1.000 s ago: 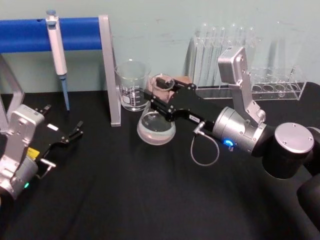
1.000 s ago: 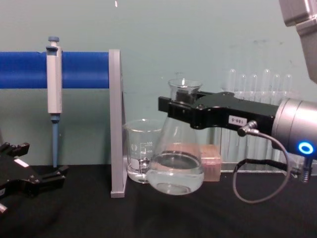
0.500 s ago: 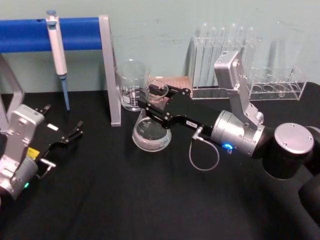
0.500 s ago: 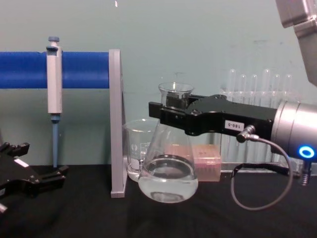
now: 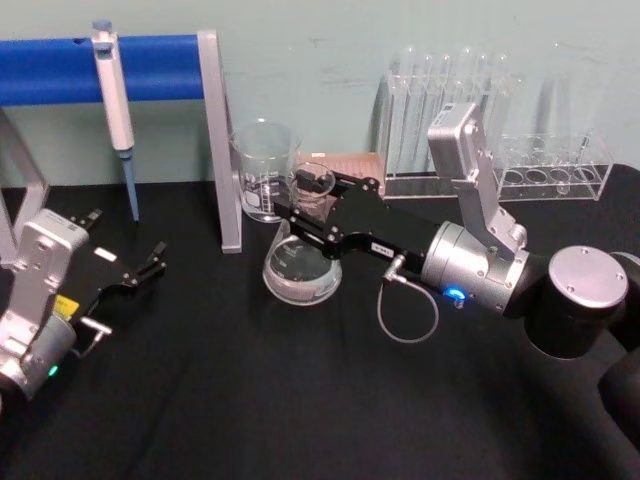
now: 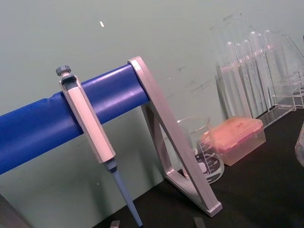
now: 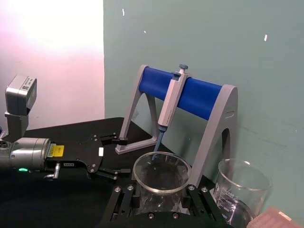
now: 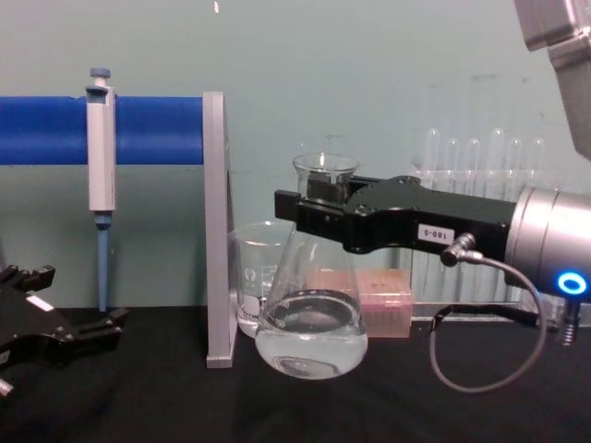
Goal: Grasp the erlenmeyer flask with one hand, shake it three times, then place it back.
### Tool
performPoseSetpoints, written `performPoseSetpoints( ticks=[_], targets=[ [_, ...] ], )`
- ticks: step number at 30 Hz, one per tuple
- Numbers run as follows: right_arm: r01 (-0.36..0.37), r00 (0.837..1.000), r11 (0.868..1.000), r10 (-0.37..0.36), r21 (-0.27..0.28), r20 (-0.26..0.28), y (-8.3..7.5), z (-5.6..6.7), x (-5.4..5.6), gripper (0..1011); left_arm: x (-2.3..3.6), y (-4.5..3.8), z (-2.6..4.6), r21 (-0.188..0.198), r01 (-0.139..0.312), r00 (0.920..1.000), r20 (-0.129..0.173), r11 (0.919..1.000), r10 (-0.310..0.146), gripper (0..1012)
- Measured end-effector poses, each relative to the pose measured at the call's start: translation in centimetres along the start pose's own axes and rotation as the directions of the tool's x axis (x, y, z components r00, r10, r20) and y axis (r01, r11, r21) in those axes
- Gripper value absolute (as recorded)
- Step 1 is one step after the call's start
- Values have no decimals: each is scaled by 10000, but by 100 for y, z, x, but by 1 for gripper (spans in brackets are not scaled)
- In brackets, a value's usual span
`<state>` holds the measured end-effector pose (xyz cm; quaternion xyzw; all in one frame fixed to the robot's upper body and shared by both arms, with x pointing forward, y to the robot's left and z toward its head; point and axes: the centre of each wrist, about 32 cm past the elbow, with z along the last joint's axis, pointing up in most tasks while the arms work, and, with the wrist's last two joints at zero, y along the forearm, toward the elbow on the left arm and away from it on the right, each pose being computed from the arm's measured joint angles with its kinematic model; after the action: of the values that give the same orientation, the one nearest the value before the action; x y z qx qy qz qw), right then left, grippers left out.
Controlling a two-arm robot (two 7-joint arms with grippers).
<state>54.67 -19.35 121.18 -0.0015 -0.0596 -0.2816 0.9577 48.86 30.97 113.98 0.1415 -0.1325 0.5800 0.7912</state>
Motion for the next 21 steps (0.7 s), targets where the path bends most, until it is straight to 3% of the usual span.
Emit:
performPoseSetpoints(
  ticks=[7,21],
  targets=[
    [37,10000,10000,-37,-87,-25,4,-30,3,449,0,0,0,0,1,10000,0,10000,-1,1001],
    [331,9994,9986,-334,-421,-68,11,-208,20,449,0,0,0,0,1,10000,0,10000,-1,1001]
  ],
)
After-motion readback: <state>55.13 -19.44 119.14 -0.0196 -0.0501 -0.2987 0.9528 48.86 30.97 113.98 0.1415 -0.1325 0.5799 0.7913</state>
